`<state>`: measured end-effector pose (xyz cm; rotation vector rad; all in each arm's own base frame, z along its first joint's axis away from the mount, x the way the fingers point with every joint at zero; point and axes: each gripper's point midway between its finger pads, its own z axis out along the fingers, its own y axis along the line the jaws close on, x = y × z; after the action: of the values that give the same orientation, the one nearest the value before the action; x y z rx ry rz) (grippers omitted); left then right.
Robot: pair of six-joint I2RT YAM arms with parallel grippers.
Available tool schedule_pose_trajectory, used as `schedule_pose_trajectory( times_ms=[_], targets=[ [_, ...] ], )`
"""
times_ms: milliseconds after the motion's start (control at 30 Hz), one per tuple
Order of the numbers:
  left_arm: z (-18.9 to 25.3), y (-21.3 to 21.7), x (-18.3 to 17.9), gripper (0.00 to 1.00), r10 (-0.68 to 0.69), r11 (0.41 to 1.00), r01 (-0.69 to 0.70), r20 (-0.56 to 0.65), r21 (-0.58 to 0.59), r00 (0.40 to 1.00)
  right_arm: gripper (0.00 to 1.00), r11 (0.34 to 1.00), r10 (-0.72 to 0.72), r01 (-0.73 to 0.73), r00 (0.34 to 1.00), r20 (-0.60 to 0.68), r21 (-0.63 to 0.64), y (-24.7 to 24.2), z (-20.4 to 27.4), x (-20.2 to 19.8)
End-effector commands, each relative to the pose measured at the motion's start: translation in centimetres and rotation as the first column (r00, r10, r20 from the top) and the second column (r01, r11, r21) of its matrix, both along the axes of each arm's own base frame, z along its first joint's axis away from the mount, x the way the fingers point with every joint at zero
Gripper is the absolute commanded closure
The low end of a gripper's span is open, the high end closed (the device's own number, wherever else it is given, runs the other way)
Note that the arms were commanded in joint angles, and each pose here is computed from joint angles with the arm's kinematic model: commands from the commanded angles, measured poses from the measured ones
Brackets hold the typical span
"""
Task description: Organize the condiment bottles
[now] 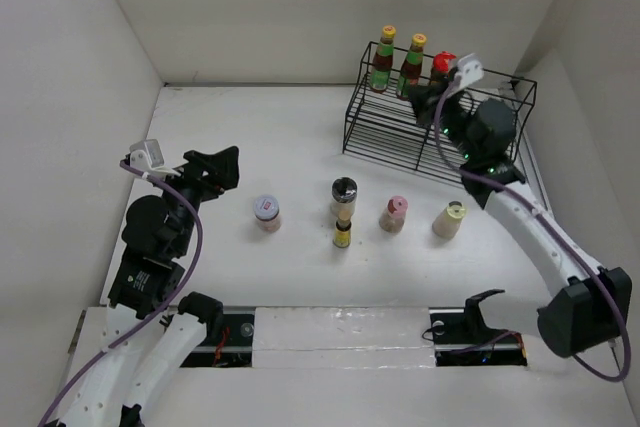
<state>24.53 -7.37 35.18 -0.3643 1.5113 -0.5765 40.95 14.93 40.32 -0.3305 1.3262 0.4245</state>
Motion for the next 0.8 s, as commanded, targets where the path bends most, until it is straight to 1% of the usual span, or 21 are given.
schedule_pose_trajectory(
  times_ms=[0, 33, 100, 133, 200, 233, 267, 300, 333, 400, 433, 467, 500, 533, 567, 633, 667, 767],
  targets=[
    [1.6, -0.5, -0.3, 0.14, -0.035, 0.999, 0.035, 0.064, -0.006, 0.997, 0.97, 0.995, 0.104, -0.104, 0.992, -0.077, -0.005, 5.1, -3.8, -4.0],
    [1.1, -0.7, -0.2, 0.14, -0.047, 0.999, 0.046, 0.057, 0.008, 0.997, 0.95, 0.992, 0.125, -0.126, 0.988, -0.087, -0.007, 5.7, -4.5, -5.7],
    [1.1, -0.9, -0.3, 0.14, -0.056, 0.998, 0.055, 0.058, 0.009, 0.997, 0.82, 0.979, 0.189, -0.198, 0.972, -0.139, -0.057, 7.7, -6.2, -8.5],
    [1.3, -0.8, -0.5, 0.14, -0.056, 0.998, 0.055, 0.066, 0.006, 0.996, 0.59, 0.975, 0.194, -0.209, 0.967, -0.166, -0.076, 7.9, -7.2, -9.4],
    [1.6, -0.8, -0.5, 0.14, -0.056, 0.998, 0.055, 0.075, 0.003, 0.996, 0.37, 0.958, 0.231, -0.259, 0.951, -0.205, -0.123, 8.2, -8.4, -12.1],
    [1.6, -0.8, -0.5, 0.14, -0.056, 0.998, 0.055, 0.075, 0.003, 0.996, 0.23, 0.945, 0.266, -0.301, 0.937, -0.228, -0.132, 9.1, -9.1, -13.5],
    [1.6, -0.8, -0.5, 0.14, -0.056, 0.998, 0.055, 0.075, 0.003, 0.996, 0.19, 0.940, 0.269, -0.311, 0.929, -0.254, -0.142, 9.1, -9.9, -14.2],
    [1.6, -0.9, -0.5, 0.14, -0.065, 0.998, 0.064, 0.075, 0.004, 0.995, 0.17, 0.929, 0.272, -0.333, 0.911, -0.311, -0.164, 9.1, -11.7, -15.1],
    [1.6, -0.9, -0.5, 0.14, -0.065, 0.998, 0.065, 0.075, 0.004, 0.995, 0.15, 0.907, 0.317, -0.387, 0.888, -0.334, -0.167, 10.0, -12.3, -16.3],
    [1.3, -1.0, -0.3, 0.14, -0.065, 0.998, 0.065, 0.065, 0.007, 0.996, 0.15, 0.883, 0.326, -0.428, 0.854, -0.406, -0.192, 10.5, -15.0, -17.4],
    [1.1, -1.1, -0.1, 0.14, -0.065, 0.998, 0.065, 0.056, 0.010, 0.996, 0.15, 0.876, 0.340, -0.443, 0.848, -0.406, -0.192, 10.9, -15.0, -17.9],
    [1.1, -1.1, -0.1, 0.14, -0.065, 0.998, 0.065, 0.056, 0.010, 0.996, 0.14, 0.862, 0.353, -0.469, 0.827, -0.437, -0.193, 11.6, -16.3, -18.5],
    [0.9, -1.2, 0.1, 0.14, -0.065, 0.998, 0.065, 0.048, 0.013, 0.997, 0.14, 0.852, 0.348, -0.483, 0.812, -0.469, -0.204, 11.9, -18.0, -18.6],
    [0.9, -1.3, 0.1, 0.14, -0.074, 0.997, 0.074, 0.048, 0.013, 0.996, 0.14, 0.849, 0.360, -0.489, 0.811, -0.461, -0.198, 12.4, -17.9, -18.4],
    [0.9, -1.3, 0.1, 0.14, -0.075, 0.997, 0.074, 0.048, 0.013, 0.996, 0.14, 0.828, 0.388, -0.526, 0.787, -0.479, -0.194, 13.2, -18.8, -19.0],
    [0.7, -1.4, 0.3, 0.14, -0.075, 0.997, 0.074, 0.039, 0.016, 0.996, 0.14, 0.817, 0.400, -0.547, 0.766, -0.503, -0.184, 14.3, -19.8, -18.5],
    [1.2, -1.4, 0.2, 0.14, -0.074, 0.997, 0.074, 0.049, 0.013, 0.996, 0.14, 0.811, 0.405, -0.555, 0.761, -0.507, -0.185, 14.8, -20.2, -18.5],
    [0.6, -1.5, 0.5, 0.14, -0.074, 0.997, 0.074, 0.028, 0.029, 0.997, 0.14, 0.810, 0.390, -0.550, 0.763, -0.515, -0.201, 15.6, -21.3, -17.5]
  ],
)
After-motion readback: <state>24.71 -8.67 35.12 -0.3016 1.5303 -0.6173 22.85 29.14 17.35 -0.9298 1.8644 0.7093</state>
